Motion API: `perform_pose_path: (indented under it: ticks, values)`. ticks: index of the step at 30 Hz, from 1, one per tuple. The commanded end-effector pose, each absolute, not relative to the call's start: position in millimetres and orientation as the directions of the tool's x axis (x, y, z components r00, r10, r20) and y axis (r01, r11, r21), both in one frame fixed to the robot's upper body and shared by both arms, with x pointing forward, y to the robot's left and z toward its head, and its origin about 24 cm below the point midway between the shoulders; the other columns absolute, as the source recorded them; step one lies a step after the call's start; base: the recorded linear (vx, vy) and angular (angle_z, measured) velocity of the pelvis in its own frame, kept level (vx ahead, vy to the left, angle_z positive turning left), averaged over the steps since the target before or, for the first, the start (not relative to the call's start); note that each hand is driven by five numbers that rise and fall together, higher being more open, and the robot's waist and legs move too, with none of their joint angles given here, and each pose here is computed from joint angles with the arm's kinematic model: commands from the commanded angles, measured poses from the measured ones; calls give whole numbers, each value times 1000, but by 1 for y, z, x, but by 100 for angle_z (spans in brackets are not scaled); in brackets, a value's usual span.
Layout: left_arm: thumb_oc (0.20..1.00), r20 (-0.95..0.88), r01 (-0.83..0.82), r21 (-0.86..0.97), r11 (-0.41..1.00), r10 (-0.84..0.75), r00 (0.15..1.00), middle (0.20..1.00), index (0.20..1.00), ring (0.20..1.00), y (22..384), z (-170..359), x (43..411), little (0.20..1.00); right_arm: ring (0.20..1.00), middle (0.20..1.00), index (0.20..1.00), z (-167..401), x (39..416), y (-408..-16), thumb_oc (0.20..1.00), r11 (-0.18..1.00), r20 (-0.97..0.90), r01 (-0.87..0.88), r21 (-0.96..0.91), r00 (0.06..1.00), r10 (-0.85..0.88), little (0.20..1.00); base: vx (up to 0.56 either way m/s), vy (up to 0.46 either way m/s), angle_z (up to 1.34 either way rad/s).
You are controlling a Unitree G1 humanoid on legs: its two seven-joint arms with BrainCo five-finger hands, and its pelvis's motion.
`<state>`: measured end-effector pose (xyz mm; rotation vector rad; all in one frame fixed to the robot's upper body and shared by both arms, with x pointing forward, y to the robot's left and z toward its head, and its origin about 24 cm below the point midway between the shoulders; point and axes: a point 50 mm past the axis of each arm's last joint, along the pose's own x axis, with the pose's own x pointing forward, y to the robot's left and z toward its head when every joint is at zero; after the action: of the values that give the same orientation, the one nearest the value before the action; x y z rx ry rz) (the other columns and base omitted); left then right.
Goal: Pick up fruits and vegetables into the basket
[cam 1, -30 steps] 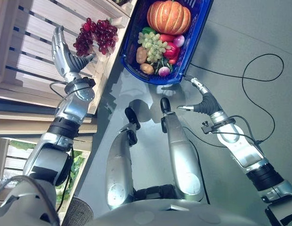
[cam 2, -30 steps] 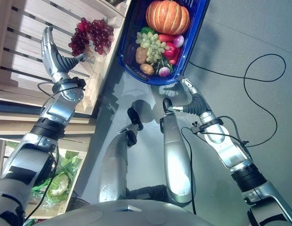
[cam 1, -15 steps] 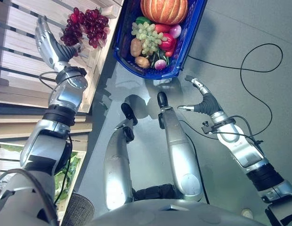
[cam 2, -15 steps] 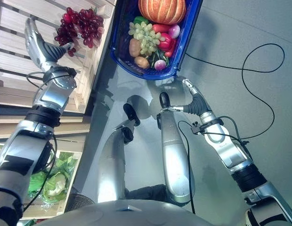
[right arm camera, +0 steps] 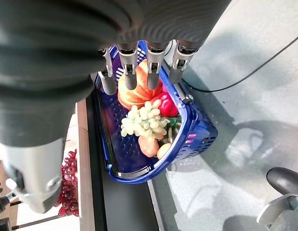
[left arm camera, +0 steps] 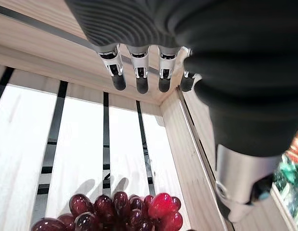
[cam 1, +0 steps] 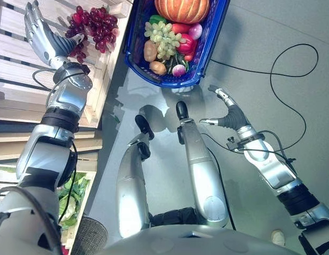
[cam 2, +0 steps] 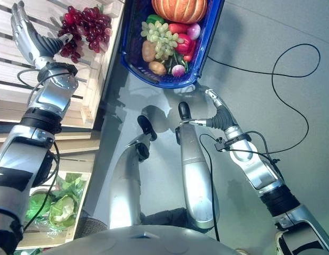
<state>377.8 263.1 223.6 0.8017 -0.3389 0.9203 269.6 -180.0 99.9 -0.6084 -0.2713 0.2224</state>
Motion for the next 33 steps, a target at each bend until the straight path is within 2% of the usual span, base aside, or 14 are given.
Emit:
perform_pose_path:
  ticks: [1,18,33]
  values:
    - [1000,600,-847,471,246,615,513,1000,1000,1000,289,234,371,1000,1000,1000,1000,105,269,-172,1000,837,234,-128,-531,928,290,1000,0,0,0]
    - [1000,504,-805,559,201,689,522,1000,1000,1000,302,230,375,1000,1000,1000,1000,107,273,-174,1000,862,244,-114,-494,933,263,1000,0,-1,0]
    - [1000,504,-804,585,105,730,462,1000,1000,1000,315,236,370,1000,1000,1000,1000,109,275,-174,1000,876,252,-95,-473,938,238,1000,0,-1,0]
